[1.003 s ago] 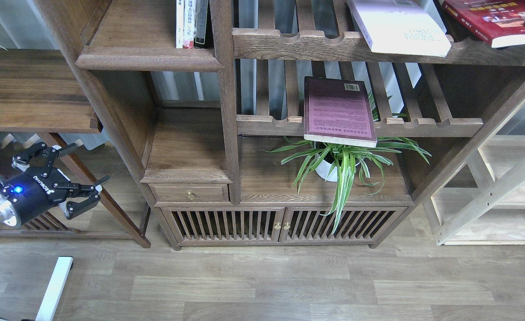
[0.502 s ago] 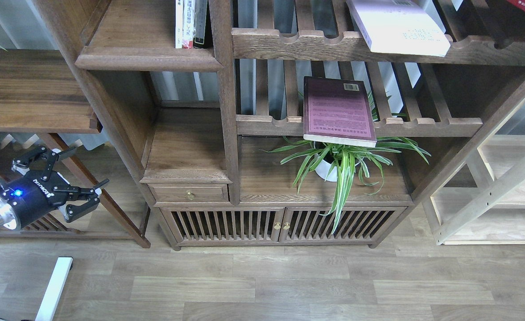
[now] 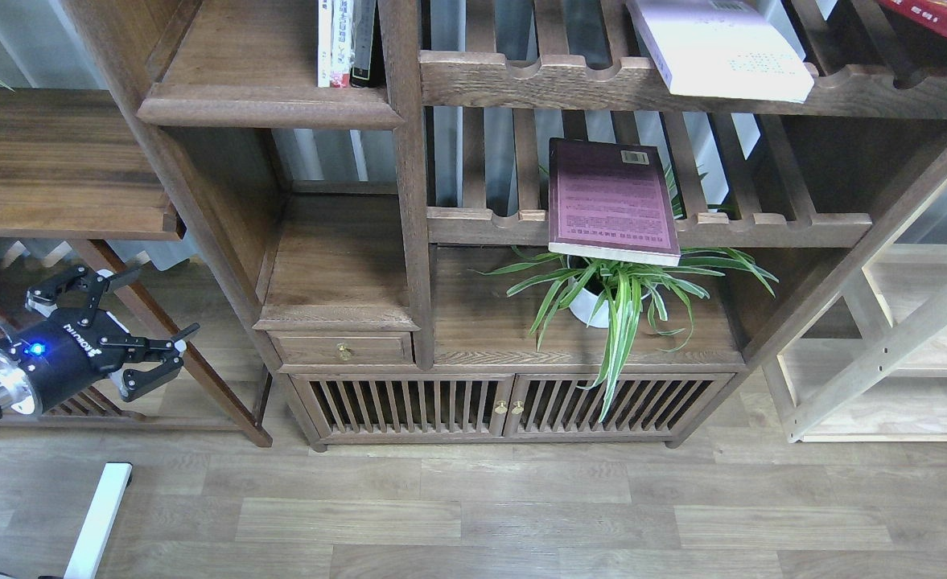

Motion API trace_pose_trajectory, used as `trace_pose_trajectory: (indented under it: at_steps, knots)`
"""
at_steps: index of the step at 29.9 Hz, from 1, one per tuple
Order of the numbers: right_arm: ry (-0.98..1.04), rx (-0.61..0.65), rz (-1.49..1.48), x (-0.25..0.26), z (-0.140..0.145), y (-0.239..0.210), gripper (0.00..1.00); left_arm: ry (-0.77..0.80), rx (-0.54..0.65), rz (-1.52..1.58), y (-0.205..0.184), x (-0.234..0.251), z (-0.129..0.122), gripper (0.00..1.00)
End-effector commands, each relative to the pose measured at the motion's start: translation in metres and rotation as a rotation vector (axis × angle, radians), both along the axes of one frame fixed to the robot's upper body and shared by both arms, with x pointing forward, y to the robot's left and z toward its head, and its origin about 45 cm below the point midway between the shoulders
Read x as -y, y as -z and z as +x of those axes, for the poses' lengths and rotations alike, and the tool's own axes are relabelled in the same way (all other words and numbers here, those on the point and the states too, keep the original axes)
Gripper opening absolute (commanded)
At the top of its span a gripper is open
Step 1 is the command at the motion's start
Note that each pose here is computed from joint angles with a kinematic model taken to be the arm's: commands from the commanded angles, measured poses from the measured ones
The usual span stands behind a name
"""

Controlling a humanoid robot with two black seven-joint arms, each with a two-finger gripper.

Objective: Organize books on shelf

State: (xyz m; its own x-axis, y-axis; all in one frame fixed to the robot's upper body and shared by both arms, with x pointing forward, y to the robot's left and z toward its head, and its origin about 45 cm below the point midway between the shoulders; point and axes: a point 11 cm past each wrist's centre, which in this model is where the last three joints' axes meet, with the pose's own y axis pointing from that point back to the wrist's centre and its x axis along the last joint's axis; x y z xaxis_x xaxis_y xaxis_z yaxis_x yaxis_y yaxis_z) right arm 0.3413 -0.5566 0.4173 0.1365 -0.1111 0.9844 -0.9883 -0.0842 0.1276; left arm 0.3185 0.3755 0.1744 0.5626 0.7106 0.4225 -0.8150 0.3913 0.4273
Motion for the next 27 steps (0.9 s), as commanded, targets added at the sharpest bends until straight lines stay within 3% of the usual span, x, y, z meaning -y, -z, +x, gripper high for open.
trace_pose_trajectory:
  at_steps: [1, 24, 27]
  knots:
    - [0.012, 0.013, 0.018, 0.003, -0.011, -0.008, 0.02, 0.000, 0.001, -0.001, 0.000, 0.000, 0.000, 0.98]
    - [0.208, -0.100, 0.119, 0.059, -0.106, -0.047, 0.02, 0.004, -0.002, -0.006, 0.001, 0.004, 0.000, 0.98]
    - [0.209, -0.123, 0.150, 0.059, -0.106, -0.044, 0.02, 0.002, -0.002, -0.005, 0.001, 0.003, 0.001, 0.98]
